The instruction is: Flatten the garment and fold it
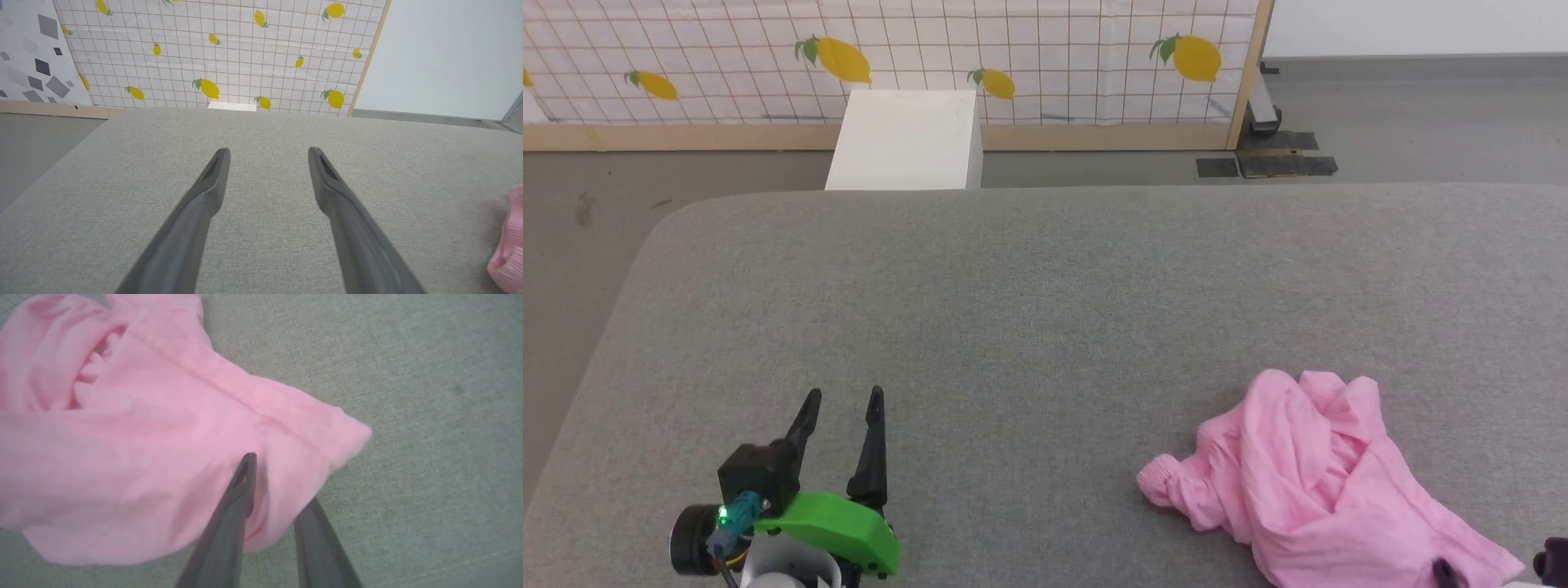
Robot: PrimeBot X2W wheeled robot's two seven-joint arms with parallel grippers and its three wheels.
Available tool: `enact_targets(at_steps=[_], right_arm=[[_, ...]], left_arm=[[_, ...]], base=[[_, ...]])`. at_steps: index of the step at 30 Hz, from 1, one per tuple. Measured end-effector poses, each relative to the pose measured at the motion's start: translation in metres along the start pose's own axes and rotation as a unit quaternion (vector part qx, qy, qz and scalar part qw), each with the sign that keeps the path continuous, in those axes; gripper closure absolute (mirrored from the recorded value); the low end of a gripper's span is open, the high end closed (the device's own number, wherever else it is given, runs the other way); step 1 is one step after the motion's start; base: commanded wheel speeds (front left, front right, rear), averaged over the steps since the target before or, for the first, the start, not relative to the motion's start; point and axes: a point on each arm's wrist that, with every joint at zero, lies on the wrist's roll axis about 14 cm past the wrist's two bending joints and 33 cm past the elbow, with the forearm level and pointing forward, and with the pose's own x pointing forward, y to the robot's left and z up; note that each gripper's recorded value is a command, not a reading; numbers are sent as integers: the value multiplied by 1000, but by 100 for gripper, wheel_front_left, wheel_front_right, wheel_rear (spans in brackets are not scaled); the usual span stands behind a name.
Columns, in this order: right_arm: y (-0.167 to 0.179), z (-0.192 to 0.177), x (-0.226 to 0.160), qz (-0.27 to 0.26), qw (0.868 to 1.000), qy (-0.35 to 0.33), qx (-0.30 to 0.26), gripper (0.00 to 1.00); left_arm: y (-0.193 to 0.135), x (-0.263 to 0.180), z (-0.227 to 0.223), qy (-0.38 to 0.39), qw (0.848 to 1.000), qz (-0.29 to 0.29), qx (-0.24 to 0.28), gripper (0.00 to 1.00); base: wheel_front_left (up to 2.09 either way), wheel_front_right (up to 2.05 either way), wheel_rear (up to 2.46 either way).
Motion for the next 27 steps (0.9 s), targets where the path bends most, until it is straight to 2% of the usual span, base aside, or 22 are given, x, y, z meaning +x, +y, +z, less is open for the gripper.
enact_targets(at_steps=[6, 10, 11, 13, 16, 20, 26, 27], right_arm=[[7, 44, -7, 10, 995, -102, -4, 0], [42, 68, -3, 51, 991, -119, -34, 0], [86, 78, 4, 105, 987, -99, -67, 0], [117, 84, 8, 144, 981, -84, -103, 0], [147, 83, 15, 183, 971, -46, -144, 0], [164, 66, 29, 208, 959, 29, -188, 0], [171, 39, 47, 218, 940, 118, -236, 0], [171, 35, 49, 220, 937, 128, -238, 41]], left_arm=[[-2, -6, -1, 2, 1000, 1, -1, 0], [-3, -9, -1, 4, 1000, 0, -1, 0], [-3, -9, -1, 5, 1000, -1, -1, 0], [-3, -10, -2, 7, 1000, 0, -1, 0], [0, -12, -3, 8, 1000, 5, -2, 0], [5, -13, -5, 11, 1000, 14, -4, 0], [16, -15, -12, 20, 999, 33, -4, 0], [17, -15, -12, 20, 999, 35, -4, 0]], base=[[0, 0, 0], [0, 0, 0], [0, 0, 0], [0, 0, 0], [0, 0, 0], [0, 0, 0], [0, 0, 0], [0, 0, 0]])
